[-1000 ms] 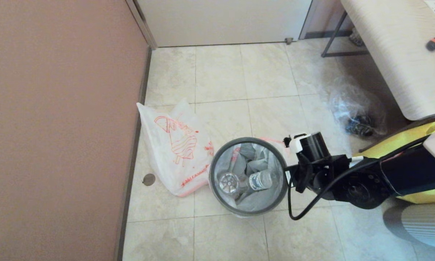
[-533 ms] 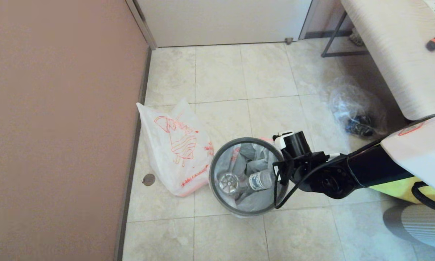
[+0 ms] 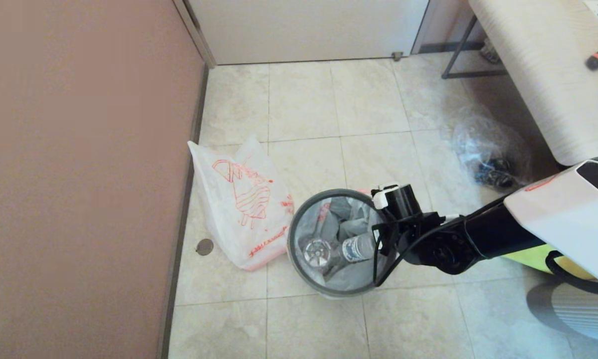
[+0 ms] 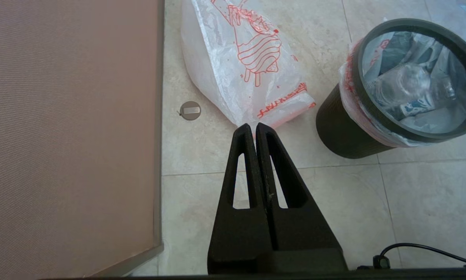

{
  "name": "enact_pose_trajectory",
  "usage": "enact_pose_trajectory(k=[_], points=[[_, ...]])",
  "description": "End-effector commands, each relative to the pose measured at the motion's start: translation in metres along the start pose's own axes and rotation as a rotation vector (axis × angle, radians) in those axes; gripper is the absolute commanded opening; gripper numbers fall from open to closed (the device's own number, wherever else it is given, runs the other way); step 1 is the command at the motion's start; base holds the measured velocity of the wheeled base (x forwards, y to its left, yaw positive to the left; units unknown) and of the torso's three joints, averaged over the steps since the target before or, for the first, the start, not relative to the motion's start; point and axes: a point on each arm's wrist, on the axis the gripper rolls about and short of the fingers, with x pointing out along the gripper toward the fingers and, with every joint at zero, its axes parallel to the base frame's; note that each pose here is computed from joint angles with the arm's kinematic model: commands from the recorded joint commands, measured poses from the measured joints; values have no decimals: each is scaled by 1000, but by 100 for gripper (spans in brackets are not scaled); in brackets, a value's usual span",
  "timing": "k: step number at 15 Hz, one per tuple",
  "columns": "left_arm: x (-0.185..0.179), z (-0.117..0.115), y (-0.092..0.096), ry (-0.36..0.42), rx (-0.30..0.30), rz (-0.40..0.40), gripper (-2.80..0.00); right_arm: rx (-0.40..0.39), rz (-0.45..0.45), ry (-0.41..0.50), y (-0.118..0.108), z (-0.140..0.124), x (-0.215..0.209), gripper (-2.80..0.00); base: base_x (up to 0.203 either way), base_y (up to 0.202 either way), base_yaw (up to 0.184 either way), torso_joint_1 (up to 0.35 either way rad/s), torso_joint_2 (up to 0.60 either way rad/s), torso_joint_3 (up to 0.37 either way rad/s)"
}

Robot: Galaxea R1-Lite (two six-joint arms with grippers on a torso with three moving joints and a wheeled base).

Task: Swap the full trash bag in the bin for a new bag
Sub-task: Place the trash can ring on the floor

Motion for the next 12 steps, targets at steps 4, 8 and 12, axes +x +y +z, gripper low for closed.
enact_pose_trajectory(k=[4,8,12], points=[[0,0,0,0,-1,0,-280,5,-10,-4,-3,1,-2,-280,0,0,0,0,0,0],[0,0,0,-1,-1,0,-280,22,4,-43,-11,14,-28,-280,0,0,0,0,0,0],[0,0,0,-1,-1,0,-280,21,36,-76,-20,20,-65,-280,0,0,0,0,0,0]])
